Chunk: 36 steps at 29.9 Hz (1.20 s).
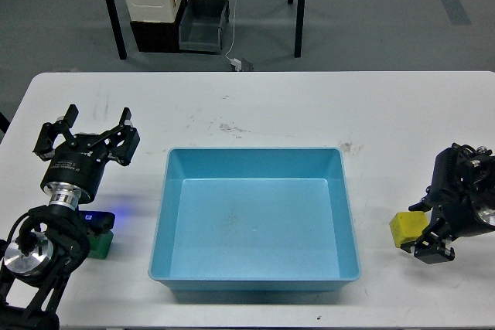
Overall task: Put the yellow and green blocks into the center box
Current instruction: 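Lower the right gripper onto the yellow cube and close it, then lift the yellow cube and carry it into the blue bin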
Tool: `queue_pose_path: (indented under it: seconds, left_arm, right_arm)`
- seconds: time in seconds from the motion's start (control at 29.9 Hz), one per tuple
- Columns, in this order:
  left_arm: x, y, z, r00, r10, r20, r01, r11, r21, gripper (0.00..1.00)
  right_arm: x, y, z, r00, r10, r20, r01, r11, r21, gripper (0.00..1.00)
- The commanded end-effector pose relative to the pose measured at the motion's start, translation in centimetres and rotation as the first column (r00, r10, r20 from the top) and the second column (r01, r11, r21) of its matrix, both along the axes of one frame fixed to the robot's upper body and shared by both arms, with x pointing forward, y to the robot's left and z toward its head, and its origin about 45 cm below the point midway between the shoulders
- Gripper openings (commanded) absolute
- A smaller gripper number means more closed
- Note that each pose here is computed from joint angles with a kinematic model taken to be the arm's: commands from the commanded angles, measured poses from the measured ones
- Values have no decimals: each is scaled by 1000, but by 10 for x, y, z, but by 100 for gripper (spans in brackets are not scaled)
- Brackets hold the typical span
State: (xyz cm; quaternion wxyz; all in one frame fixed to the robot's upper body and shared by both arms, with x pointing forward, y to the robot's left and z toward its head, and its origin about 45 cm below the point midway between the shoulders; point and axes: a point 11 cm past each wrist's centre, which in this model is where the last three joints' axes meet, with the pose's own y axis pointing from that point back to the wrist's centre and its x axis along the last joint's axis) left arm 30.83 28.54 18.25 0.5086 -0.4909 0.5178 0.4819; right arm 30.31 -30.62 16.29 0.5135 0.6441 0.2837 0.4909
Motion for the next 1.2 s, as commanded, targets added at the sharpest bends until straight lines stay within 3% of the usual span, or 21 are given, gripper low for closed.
queue_pose_path:
  seconds: [0.0,0.1,0.2,0.27,0.5,0.67,0.94,1.17]
  left_arm:
    - [0,0,0,1000,2,-1,-2,1000,0,100]
    - [0,0,-1,1000,1,-2,-1,1000,1,100]
    - [0,2,-2,1000,7,-5,-7,1000,2,100]
    - [1,4,-2,1000,10,-5,-10,1000,2,100]
    - [2,7,-1,1000,18,-1,-18,1000,1,100]
    - [3,13,3,999,37,11,-37,999,-3,100]
    - [4,24,7,998,65,19,-65,998,1,100]
    - [6,29,11,997,71,30,-71,997,10,100]
  right_arm:
    - [-1,-1,-1,1000,-2,-5,2,1000,-2,40]
    - [0,-1,-1,1000,-4,-1,4,1000,-3,28]
    - [7,1,7,1000,1,21,0,1000,-2,6]
    - [15,3,15,999,-1,50,0,1000,8,0]
    - [79,31,124,942,54,332,-68,997,29,0]
    - [83,70,175,905,114,411,-160,984,79,0]
    - [44,160,123,923,293,248,-339,925,169,0]
    - [50,204,67,945,285,159,-313,927,204,3]
